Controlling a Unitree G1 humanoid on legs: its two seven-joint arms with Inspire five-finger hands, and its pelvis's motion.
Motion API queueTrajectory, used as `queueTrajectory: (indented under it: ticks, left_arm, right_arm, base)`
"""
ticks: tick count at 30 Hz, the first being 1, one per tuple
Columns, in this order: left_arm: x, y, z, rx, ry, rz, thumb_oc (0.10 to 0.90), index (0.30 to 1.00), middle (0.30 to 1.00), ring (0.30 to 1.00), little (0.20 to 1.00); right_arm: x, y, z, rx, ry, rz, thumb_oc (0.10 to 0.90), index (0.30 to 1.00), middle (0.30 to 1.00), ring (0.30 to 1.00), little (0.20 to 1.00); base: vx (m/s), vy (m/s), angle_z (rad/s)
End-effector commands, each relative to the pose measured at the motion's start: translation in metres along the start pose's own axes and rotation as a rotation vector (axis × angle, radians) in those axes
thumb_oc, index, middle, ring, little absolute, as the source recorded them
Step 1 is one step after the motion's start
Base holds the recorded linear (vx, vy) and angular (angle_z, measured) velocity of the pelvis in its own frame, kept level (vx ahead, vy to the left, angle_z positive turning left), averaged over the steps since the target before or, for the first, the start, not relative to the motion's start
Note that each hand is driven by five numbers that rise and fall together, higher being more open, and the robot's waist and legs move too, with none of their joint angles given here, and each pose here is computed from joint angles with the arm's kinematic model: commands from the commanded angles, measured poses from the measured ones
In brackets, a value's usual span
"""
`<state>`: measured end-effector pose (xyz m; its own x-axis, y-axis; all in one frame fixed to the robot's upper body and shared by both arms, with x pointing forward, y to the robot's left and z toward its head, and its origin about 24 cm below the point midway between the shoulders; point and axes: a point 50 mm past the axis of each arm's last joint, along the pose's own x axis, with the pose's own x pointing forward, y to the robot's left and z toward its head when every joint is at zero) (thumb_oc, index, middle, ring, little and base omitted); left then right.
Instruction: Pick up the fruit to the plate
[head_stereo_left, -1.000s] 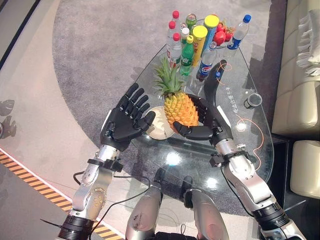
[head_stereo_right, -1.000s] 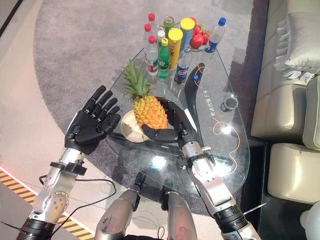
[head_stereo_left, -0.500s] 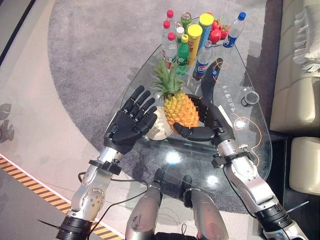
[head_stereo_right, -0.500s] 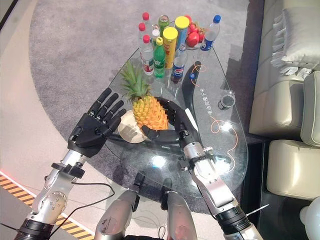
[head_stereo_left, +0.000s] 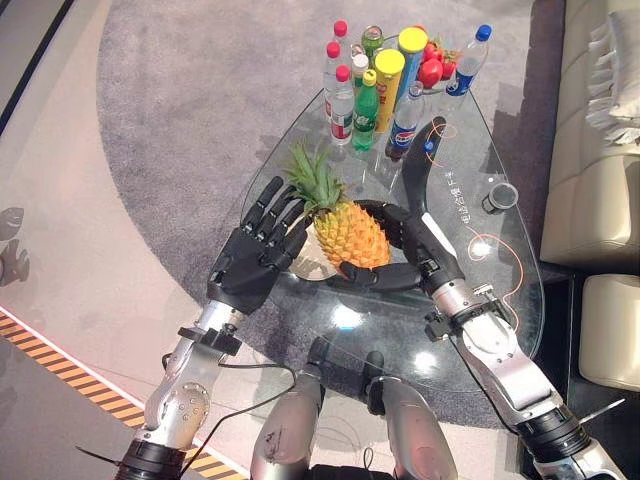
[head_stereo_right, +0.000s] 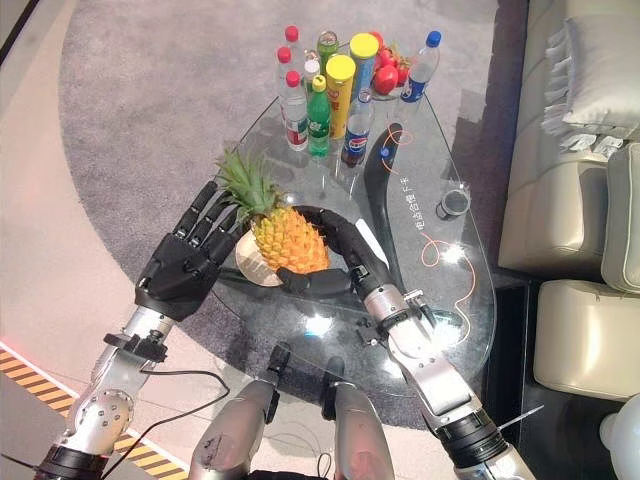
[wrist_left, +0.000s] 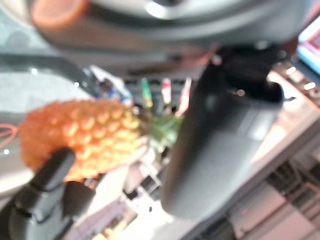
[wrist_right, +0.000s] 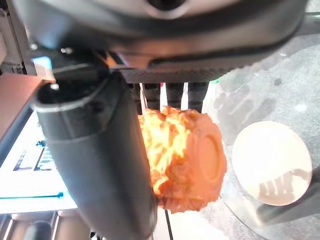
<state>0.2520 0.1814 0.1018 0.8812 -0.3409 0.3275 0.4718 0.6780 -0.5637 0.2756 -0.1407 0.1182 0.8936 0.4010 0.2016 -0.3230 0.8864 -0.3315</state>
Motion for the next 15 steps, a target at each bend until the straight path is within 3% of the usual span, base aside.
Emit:
queueTrajectory:
  ticks: [1, 9, 15]
  left_arm:
    - [0.013, -0.043, 0.017, -0.029, -0.130, -0.214, 0.800, 0.900, 0.900, 0.900, 0.900]
    - [0.012, -0.049, 0.007, -0.066, -0.074, -0.211, 0.800, 0.900, 0.900, 0.900, 0.900]
    - [0.011, -0.041, 0.005, -0.066, -0.071, -0.090, 0.800, 0.900, 0.900, 0.900, 0.900]
  right_arm:
    - [0.001, 0.046, 0.073, -0.006, -0.396, 0.262, 0.100, 0.300, 0.300, 0.300, 0.200]
    - [0.001, 0.053, 0.077, -0.084, -0.408, 0.273, 0.100, 0.300, 0.300, 0.300, 0.200]
    - [-0.002, 0.057, 0.091, -0.315, -0.487, 0.282, 0.100, 0.300, 0.300, 0.300, 0.200]
  base:
    - [0.00, 0.000, 0.00]
    - [0.00, 0.000, 0.00]
    - [0.00, 0.000, 0.00]
